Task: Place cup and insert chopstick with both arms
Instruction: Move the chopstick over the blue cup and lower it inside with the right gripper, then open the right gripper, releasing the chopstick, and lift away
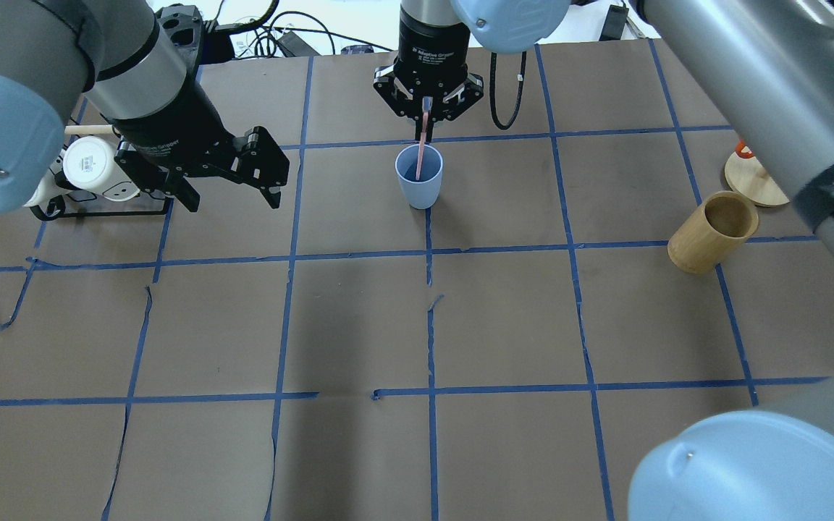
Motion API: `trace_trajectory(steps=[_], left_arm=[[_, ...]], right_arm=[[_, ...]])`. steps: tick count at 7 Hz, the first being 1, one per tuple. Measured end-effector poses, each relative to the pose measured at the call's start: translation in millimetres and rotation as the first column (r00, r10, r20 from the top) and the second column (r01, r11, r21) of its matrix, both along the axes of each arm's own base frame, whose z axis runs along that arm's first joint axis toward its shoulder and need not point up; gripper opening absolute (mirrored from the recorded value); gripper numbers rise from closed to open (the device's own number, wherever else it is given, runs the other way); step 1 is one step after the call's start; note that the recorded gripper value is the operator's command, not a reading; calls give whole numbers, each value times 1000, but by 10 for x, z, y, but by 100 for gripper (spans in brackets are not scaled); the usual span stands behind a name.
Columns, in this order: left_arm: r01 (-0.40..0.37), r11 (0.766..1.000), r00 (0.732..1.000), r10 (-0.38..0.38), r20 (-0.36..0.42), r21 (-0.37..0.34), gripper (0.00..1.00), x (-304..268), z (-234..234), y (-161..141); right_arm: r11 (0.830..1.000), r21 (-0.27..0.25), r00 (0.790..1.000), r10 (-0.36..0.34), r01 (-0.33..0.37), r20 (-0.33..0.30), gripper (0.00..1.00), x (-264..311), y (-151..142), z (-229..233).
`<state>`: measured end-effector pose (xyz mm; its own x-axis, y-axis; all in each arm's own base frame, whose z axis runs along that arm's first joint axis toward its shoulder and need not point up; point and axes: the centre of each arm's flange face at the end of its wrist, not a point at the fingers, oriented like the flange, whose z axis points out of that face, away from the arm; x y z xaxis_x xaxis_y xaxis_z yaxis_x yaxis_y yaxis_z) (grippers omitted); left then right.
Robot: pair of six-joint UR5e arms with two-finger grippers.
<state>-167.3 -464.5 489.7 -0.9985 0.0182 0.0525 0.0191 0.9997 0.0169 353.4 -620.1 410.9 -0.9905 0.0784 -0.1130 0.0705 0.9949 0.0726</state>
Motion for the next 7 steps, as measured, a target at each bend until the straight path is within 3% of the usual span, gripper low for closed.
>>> trace_trajectory(steps=[2,7], left_arm=[[-1,1000,1000,1,0,0,100,5,1,0],[-11,1000,1000,11,-4,-12,100,2,49,-28]], right_arm=[[1000,-1,1000,-5,5,3,26,30,-86,-161],[1000,-6,1000,-7,7,2,44,-6,-143,-198]])
